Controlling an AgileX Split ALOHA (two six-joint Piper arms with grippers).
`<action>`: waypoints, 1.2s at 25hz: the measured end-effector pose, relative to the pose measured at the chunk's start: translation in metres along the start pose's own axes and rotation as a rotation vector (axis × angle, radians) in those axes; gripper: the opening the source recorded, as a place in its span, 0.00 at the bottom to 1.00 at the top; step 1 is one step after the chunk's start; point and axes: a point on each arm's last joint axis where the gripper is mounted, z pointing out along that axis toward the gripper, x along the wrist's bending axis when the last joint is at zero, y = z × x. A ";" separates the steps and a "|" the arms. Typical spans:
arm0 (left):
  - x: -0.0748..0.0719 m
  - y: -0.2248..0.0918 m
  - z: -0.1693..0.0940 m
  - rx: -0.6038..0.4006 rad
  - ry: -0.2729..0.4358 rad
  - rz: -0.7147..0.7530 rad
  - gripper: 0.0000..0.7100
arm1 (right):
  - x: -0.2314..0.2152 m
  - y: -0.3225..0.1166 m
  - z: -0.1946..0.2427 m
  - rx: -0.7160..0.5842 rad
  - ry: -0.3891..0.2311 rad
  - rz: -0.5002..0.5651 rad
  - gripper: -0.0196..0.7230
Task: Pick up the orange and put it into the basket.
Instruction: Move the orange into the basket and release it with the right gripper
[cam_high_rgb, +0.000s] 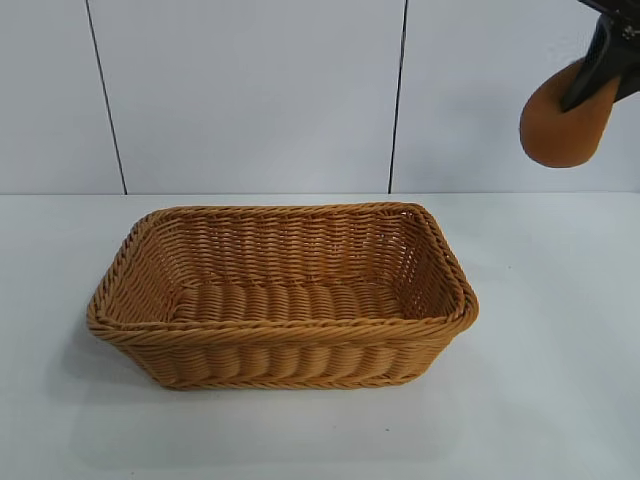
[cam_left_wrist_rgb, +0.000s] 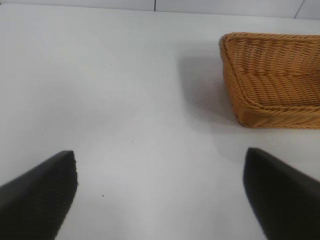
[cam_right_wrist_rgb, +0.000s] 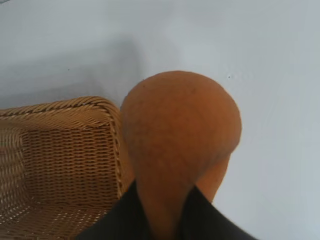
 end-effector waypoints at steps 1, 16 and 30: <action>0.000 0.000 0.000 0.000 0.000 0.000 0.91 | 0.011 -0.002 0.003 0.008 0.012 -0.026 0.07; 0.000 0.000 0.000 0.000 0.000 0.000 0.91 | 0.171 -0.058 0.082 -0.018 0.195 -0.364 0.07; 0.000 0.000 0.000 0.000 0.000 0.000 0.91 | 0.145 -0.081 0.193 0.153 0.081 -0.347 0.29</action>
